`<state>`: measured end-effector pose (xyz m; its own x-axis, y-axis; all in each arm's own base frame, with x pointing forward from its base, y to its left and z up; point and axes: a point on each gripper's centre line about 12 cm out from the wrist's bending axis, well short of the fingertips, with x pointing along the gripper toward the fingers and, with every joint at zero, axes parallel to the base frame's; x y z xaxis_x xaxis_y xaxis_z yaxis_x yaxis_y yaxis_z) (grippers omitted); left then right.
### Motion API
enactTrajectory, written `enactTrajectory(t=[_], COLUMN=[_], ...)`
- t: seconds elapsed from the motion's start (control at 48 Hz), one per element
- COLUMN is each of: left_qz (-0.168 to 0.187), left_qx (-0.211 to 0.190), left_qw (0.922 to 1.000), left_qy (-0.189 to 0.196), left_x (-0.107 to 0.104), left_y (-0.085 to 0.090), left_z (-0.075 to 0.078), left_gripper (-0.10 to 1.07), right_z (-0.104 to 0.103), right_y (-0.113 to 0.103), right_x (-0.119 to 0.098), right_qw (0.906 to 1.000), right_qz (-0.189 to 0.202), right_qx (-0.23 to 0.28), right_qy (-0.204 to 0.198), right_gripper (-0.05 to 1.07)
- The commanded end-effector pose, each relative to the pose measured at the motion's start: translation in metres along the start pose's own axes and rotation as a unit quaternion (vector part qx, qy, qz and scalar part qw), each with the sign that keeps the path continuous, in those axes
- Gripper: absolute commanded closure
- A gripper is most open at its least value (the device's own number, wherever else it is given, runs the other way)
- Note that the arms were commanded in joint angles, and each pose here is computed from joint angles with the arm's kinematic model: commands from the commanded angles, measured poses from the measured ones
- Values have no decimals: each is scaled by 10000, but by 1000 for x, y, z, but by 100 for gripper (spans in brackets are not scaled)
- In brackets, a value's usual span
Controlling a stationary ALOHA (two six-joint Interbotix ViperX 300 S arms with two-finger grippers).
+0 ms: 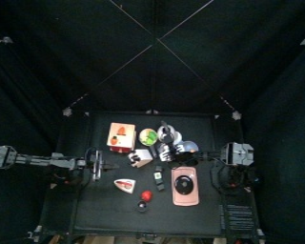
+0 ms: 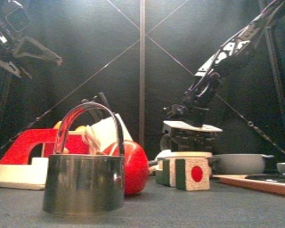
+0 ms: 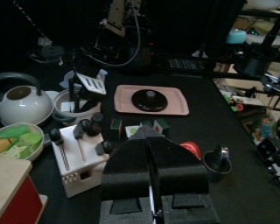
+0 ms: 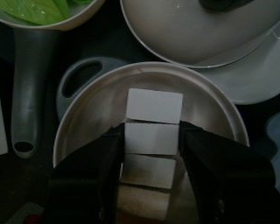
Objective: Grab white sushi roll
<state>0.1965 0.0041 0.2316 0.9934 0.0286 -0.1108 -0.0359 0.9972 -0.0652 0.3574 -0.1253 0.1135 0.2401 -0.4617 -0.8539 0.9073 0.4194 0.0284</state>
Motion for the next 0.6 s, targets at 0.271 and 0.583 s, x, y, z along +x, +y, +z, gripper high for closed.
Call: enactTrajectory(t=[0.271,0.583], left_qz=[8,7], left_qx=[-9,-9], left_qw=[10000,10000], left_qy=[-46,-46], left_x=[2,2], left_y=[0,0], left_z=[4,4], left_gripper=[97,98], right_z=[24,23], right_y=[17,19], right_x=[-47,-52], right_qw=[9986,9984], right_qz=[111,164], right_qx=[-19,-34], right_qy=[-517,-532], right_gripper=[35,35])
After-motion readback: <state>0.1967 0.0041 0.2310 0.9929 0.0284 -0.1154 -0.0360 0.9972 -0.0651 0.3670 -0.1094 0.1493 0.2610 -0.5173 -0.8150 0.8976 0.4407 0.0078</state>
